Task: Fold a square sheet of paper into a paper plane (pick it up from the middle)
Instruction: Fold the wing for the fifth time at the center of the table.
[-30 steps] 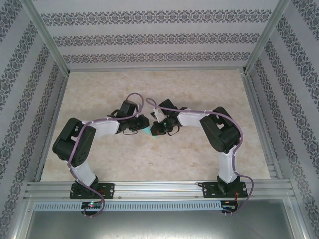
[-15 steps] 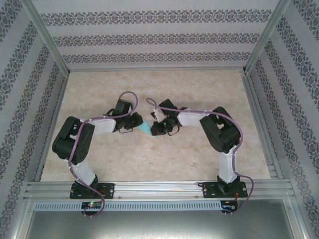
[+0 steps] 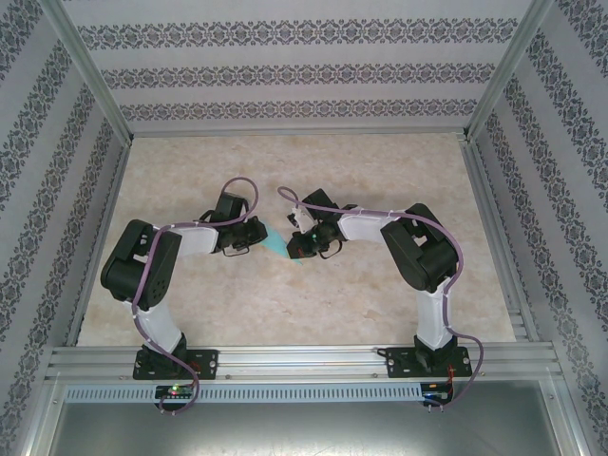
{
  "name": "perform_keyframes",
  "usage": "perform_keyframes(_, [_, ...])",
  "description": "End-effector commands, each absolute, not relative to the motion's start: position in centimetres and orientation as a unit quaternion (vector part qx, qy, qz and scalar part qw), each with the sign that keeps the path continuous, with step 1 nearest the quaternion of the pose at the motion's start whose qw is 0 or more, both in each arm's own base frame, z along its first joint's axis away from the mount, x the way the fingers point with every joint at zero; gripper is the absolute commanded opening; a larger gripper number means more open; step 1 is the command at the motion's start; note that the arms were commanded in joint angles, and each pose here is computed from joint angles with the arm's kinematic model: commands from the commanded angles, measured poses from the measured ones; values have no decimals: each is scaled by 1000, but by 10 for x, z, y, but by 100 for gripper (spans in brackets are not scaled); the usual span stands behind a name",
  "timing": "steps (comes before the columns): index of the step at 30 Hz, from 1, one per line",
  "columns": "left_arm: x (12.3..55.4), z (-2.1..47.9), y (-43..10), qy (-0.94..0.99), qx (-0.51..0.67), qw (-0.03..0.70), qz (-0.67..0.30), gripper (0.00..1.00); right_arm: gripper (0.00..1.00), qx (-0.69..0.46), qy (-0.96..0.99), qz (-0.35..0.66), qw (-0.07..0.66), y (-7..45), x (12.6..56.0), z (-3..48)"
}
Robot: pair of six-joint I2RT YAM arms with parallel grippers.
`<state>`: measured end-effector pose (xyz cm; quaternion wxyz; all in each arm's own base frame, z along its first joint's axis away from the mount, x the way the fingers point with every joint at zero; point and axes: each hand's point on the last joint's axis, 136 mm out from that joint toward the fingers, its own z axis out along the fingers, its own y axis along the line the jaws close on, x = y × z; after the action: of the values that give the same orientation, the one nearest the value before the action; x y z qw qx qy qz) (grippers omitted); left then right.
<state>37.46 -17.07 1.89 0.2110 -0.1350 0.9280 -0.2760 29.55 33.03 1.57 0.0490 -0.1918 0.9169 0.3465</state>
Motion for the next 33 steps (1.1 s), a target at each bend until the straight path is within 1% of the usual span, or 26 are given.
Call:
perform_keyframes(1, [366, -7, -133, 938, -175, 201, -221, 15, 4, -158, 955, 251, -21, 287, 271, -42])
perform_keyframes(7, [366, -10, -97, 930, -216, 203, -218, 15, 4, -151, 962, 224, -42, 277, 263, -52])
perform_keyframes(11, [372, -6, -71, 923, -242, 207, -218, 14, 4, -142, 965, 218, -43, 274, 263, -55])
perform_keyframes(15, [380, 4, -48, 915, -262, 221, -212, 14, 4, -137, 965, 220, -40, 276, 260, -54])
perform_keyframes(18, [385, 15, -39, 912, -265, 233, -211, 14, 4, -134, 965, 221, -42, 279, 256, -53])
perform_keyframes(21, [389, 32, -44, 907, -249, 249, -229, 15, 3, -114, 967, 223, -42, 281, 253, -52])
perform_keyframes(25, [389, 58, -67, 900, -215, 266, -270, 15, 3, -49, 970, 235, -33, 286, 253, -46])
perform_keyframes(28, [382, 74, -97, 894, -185, 278, -298, 15, 3, -10, 966, 259, -25, 295, 254, -38])
perform_keyframes(33, [366, 85, -153, 882, -147, 286, -344, 13, 3, -12, 961, 277, -18, 305, 261, -28])
